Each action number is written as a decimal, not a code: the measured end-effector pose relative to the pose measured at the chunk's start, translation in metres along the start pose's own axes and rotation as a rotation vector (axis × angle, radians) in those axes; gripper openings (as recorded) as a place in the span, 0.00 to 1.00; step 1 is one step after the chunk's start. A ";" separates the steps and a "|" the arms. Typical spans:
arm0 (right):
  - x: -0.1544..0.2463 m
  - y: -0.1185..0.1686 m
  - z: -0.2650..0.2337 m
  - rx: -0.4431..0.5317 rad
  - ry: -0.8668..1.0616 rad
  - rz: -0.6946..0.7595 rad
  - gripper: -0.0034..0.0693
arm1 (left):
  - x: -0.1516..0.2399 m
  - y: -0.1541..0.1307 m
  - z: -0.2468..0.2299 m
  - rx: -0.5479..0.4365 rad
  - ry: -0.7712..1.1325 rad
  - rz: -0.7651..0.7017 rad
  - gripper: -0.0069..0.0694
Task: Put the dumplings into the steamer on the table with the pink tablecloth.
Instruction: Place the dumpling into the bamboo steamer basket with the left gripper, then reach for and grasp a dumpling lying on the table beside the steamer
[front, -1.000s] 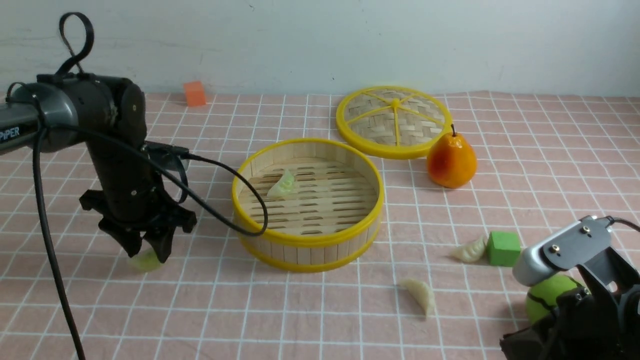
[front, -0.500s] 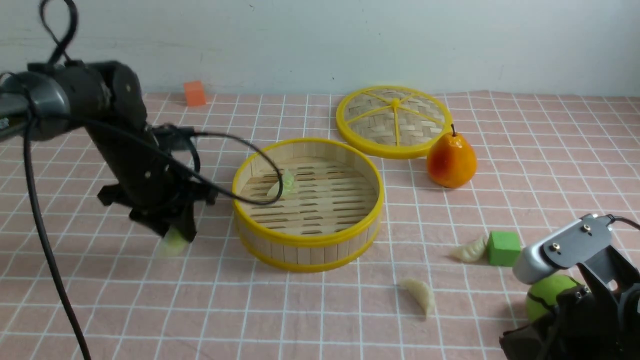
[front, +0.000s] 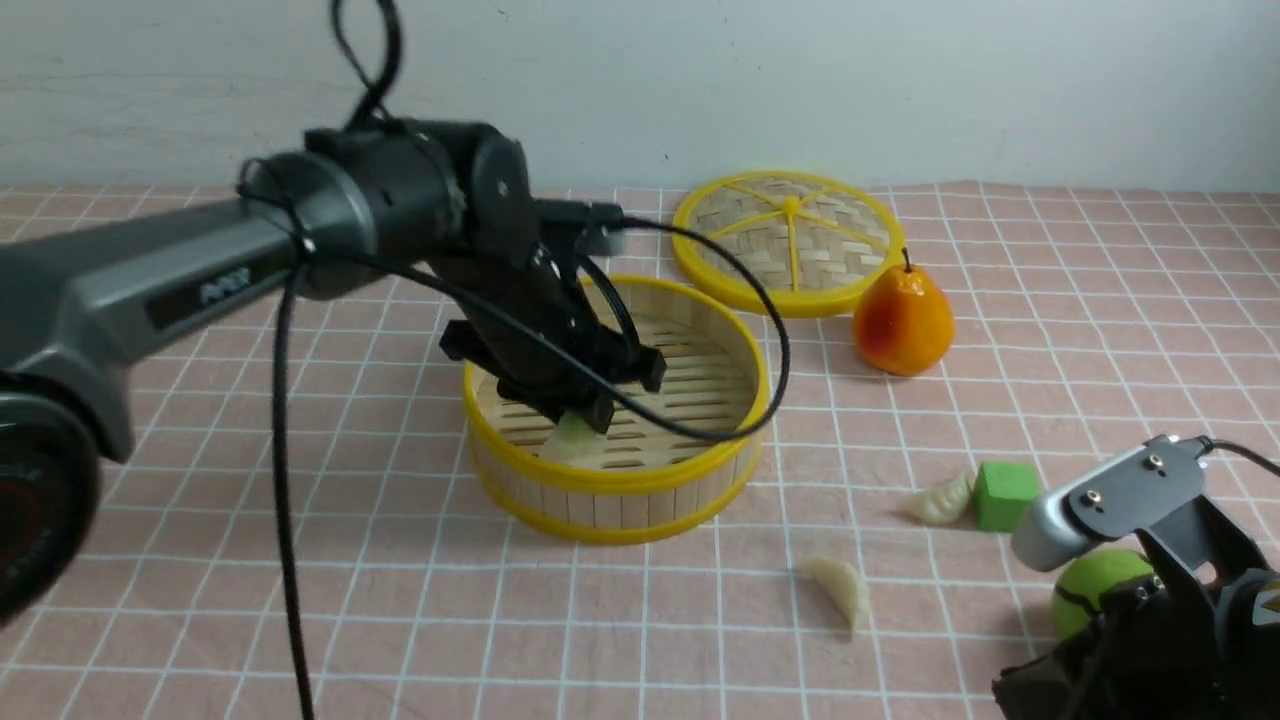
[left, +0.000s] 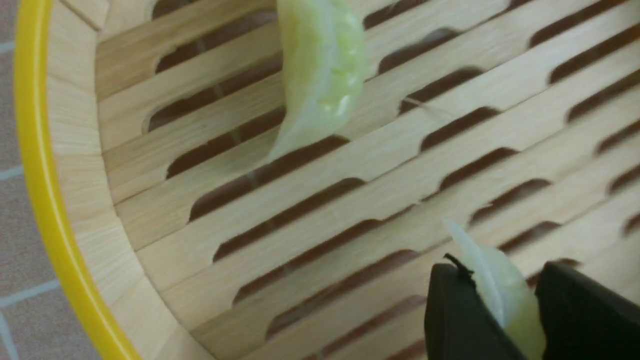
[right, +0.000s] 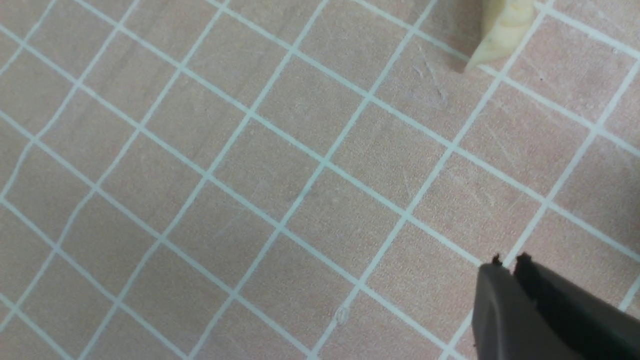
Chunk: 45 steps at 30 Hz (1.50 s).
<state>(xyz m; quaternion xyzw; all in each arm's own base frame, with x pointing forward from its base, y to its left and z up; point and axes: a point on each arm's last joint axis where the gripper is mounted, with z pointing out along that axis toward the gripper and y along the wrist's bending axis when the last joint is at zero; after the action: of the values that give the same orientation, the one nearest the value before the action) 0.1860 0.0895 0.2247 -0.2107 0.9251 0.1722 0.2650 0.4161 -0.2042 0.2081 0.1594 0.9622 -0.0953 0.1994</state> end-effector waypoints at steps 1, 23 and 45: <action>0.000 0.000 0.000 -0.001 0.001 0.000 0.11 | 0.001 0.000 0.005 -0.014 0.005 0.003 0.38; -0.127 -0.076 0.058 0.122 0.045 0.314 0.71 | 0.090 -0.010 -0.291 0.071 -0.498 -0.026 0.07; -0.129 -0.114 0.132 0.204 0.090 0.546 0.66 | 0.259 0.031 -0.227 -0.081 -0.542 -0.023 0.07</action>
<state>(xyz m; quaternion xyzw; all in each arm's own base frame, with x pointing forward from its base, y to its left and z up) 0.3952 0.0880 0.1685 0.0663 0.9708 0.1338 0.1875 0.1217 -0.0494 0.3018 0.1090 0.8786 -0.0982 0.4545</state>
